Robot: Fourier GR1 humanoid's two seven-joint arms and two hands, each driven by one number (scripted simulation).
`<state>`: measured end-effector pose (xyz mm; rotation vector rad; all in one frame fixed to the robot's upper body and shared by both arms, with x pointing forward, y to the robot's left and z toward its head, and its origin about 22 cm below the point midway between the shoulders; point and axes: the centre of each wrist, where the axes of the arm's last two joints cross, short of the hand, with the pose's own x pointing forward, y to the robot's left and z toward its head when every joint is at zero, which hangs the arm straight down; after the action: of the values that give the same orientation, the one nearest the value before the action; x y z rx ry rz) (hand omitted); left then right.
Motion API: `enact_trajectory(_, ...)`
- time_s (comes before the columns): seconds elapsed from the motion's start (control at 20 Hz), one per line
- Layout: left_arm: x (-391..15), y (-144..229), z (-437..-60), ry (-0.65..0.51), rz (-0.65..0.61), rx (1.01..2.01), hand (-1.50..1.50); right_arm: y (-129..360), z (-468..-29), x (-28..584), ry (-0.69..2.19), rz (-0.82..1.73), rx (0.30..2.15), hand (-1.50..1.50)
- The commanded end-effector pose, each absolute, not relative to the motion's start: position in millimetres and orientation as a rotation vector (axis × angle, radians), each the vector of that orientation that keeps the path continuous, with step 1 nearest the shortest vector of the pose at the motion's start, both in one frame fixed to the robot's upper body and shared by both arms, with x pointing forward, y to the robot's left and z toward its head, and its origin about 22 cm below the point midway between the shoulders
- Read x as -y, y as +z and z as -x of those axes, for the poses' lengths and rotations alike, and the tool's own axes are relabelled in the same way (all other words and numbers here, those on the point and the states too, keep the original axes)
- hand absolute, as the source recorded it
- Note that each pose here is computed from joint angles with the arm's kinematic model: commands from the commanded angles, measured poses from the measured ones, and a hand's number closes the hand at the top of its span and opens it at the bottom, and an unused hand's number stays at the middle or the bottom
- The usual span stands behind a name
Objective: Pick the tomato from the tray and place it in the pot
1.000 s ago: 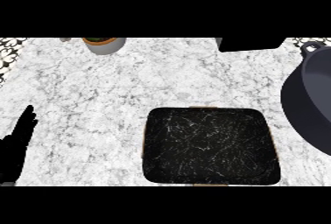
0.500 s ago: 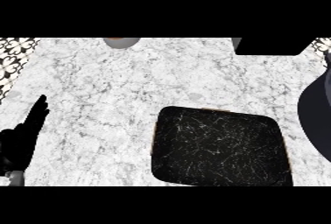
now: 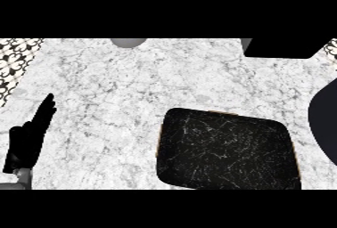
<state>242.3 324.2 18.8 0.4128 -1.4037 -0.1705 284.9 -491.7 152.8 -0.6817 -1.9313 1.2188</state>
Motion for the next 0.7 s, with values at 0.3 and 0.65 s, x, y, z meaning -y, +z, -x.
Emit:
enact_trajectory(0.3,-307,24,-249,-0.177,-0.407,1.409,0.0,105,-335,466,1.219,0.338,1.847,-1.5)
enact_trajectory(0.65,-339,25,-247,-0.155,-0.419,1.386,0.0,96,-344,462,1.101,0.246,1.933,-1.5)
